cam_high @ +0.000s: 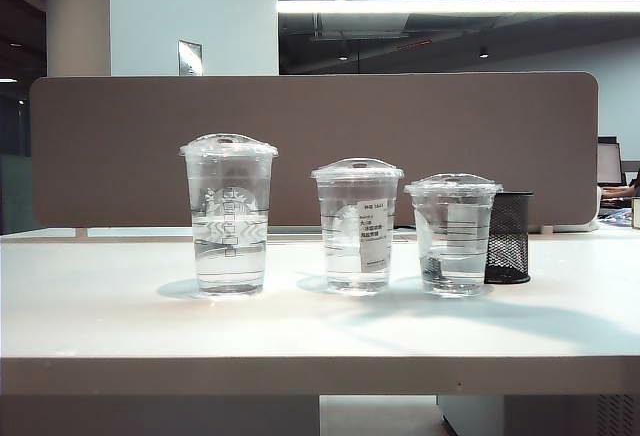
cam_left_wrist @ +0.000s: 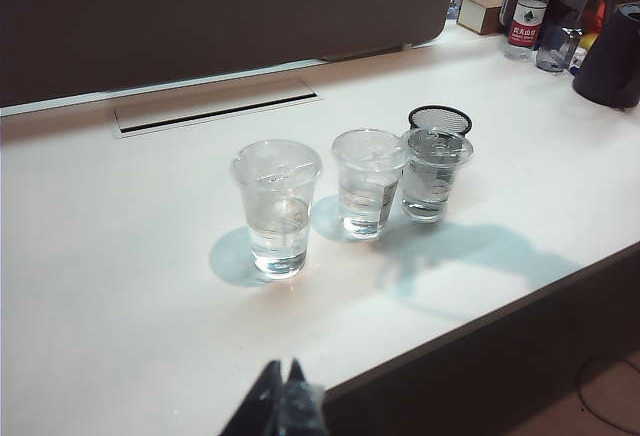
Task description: Pick up the straw and insert it into the large coffee cup.
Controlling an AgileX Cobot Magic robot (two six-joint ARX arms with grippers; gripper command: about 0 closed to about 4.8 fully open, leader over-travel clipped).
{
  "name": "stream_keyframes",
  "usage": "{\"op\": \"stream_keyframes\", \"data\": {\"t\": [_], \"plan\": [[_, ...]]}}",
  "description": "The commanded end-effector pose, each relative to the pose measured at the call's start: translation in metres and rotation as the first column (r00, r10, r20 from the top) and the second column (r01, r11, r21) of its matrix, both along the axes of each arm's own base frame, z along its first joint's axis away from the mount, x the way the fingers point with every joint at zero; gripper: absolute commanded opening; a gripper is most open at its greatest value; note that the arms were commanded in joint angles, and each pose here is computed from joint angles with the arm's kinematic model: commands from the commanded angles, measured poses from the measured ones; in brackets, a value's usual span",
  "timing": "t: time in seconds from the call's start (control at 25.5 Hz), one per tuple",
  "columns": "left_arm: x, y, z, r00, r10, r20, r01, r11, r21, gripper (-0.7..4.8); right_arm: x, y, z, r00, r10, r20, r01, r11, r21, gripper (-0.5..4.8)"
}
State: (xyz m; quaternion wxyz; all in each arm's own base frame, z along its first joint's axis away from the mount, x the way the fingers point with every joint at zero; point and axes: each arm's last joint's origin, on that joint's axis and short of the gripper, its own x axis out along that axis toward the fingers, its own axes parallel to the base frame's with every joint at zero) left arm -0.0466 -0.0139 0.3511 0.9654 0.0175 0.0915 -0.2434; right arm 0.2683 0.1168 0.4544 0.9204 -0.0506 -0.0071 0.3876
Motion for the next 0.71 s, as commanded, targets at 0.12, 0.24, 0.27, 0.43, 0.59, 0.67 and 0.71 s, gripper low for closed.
{"op": "stream_keyframes", "data": {"t": [0.12, 0.24, 0.27, 0.43, 0.59, 0.67, 0.71], "plan": [[0.000, 0.000, 0.001, 1.000, -0.003, 0.009, 0.003, 1.000, 0.000, -0.04, 0.011, 0.042, -0.021, 0.991, 0.100, -0.089, -0.103, 0.994, -0.037, 0.12], [0.000, 0.000, 0.001, 1.000, -0.003, 0.008, 0.003, 1.000, 0.000, -0.04, 0.009, 0.057, -0.029, 0.982, 0.141, -0.128, -0.149, 0.987, -0.053, 0.12], [0.000, 0.000, 0.001, 1.000, -0.003, 0.009, 0.003, 1.000, 0.000, -0.04, 0.007, 0.066, -0.034, 0.975, 0.165, -0.150, -0.176, 0.982, -0.062, 0.13], [0.000, 0.000, 0.001, 1.000, -0.003, 0.008, 0.003, 1.000, 0.000, -0.04, 0.007, 0.081, -0.043, 0.963, 0.199, -0.182, -0.215, 0.974, -0.075, 0.12], [0.000, 0.000, 0.001, 1.000, -0.003, 0.008, 0.003, 1.000, 0.000, -0.04, 0.009, 0.092, -0.052, 0.952, 0.218, -0.213, -0.241, 0.967, -0.087, 0.12], [0.000, 0.000, 0.001, 1.000, -0.003, 0.009, 0.003, 1.000, 0.000, -0.04, 0.010, 0.093, -0.055, 0.950, 0.217, -0.222, -0.242, 0.966, -0.090, 0.12], [0.000, 0.000, 0.001, 1.000, -0.003, 0.009, 0.003, 1.000, 0.000, -0.04, 0.011, 0.093, -0.056, 0.949, 0.216, -0.230, -0.242, 0.966, -0.094, 0.12]]}}
